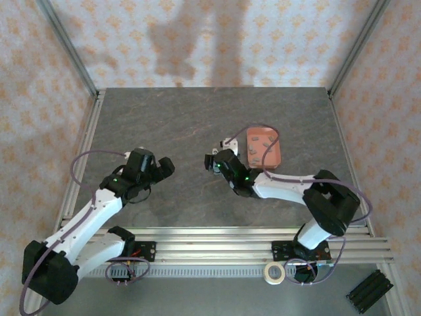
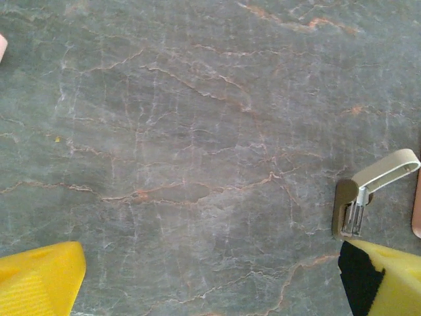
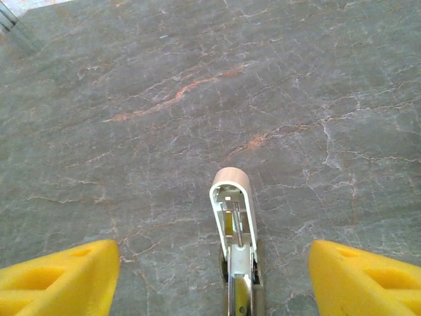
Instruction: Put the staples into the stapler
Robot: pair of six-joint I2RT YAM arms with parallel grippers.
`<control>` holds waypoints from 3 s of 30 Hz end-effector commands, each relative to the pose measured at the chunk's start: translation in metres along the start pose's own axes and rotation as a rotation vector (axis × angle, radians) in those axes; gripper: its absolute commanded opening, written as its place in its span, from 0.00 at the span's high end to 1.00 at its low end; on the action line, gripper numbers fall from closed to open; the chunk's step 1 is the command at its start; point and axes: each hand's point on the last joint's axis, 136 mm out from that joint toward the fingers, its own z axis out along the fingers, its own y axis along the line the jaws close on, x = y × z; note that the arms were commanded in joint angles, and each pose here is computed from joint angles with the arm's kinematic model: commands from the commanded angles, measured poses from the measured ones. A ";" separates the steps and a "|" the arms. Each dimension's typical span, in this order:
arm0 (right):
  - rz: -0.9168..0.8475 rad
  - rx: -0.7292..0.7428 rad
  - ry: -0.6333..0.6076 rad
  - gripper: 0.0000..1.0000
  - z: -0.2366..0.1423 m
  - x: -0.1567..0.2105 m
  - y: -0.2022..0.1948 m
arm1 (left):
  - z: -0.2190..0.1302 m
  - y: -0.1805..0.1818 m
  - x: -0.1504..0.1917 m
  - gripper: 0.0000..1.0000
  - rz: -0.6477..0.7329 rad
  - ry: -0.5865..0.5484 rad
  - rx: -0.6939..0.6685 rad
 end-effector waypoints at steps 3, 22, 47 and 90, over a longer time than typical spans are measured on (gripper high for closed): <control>-0.007 0.019 0.116 0.25 -0.017 0.006 -0.012 | 0.000 0.016 0.004 0.00 -0.097 0.064 -0.067; -0.006 -0.030 0.130 0.27 -0.035 0.005 -0.014 | -0.007 0.132 -0.052 0.05 -0.555 -0.112 -0.400; 0.010 0.022 0.112 0.29 -0.049 0.010 -0.036 | 0.061 0.136 -0.078 0.28 -0.788 0.107 -0.429; 0.031 -0.308 0.133 0.30 -0.065 0.022 0.018 | 0.063 -0.015 0.033 0.70 -0.671 0.306 0.100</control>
